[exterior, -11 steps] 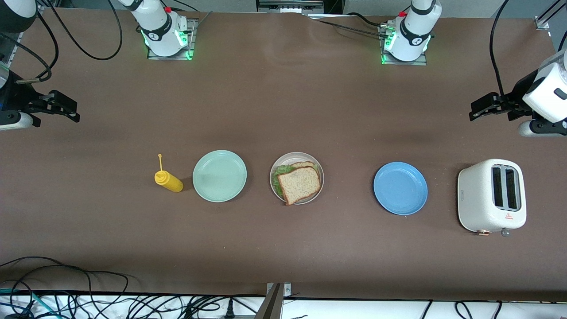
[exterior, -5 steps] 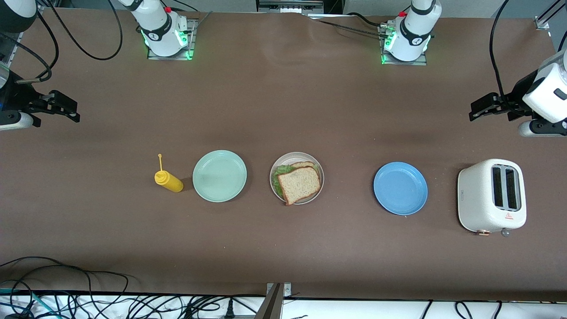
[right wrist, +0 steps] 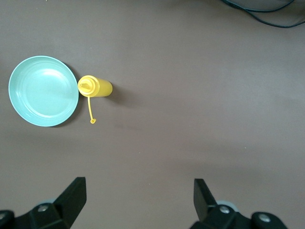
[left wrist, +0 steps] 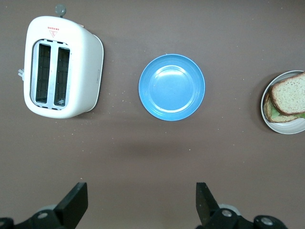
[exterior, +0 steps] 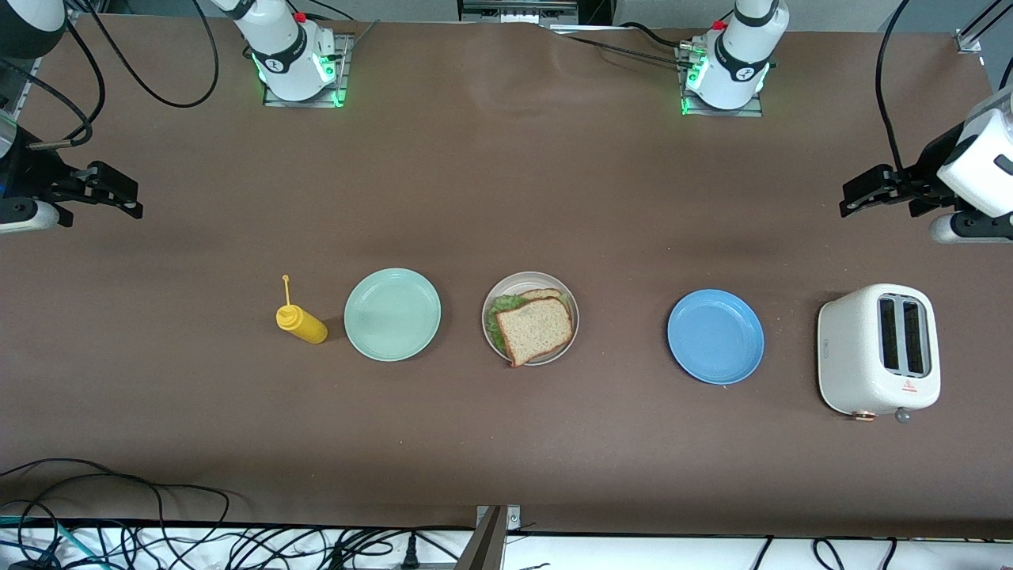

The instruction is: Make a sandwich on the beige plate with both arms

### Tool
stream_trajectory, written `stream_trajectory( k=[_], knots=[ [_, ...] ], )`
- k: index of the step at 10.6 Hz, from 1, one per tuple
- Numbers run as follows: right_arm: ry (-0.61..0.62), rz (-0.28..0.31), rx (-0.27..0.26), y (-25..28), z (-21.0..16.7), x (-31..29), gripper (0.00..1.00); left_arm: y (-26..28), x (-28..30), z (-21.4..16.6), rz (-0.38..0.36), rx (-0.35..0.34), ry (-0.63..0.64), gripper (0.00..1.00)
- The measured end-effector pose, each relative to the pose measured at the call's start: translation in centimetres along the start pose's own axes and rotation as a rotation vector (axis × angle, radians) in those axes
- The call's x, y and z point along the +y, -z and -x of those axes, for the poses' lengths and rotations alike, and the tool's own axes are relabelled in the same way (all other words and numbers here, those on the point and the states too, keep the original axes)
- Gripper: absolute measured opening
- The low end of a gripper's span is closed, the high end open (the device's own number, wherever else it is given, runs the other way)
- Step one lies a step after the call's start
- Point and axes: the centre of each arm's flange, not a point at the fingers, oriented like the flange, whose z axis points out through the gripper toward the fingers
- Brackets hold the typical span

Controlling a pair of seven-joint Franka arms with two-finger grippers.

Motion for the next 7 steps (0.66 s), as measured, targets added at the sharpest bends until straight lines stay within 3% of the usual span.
stream_trajectory(
  k=[7],
  knots=[
    [-0.012, -0.005, -0.005, -0.32, -0.05, 0.44, 1.0, 0.06, -0.1, -0.01, 0.0, 0.001, 0.002, 1.0]
  ],
)
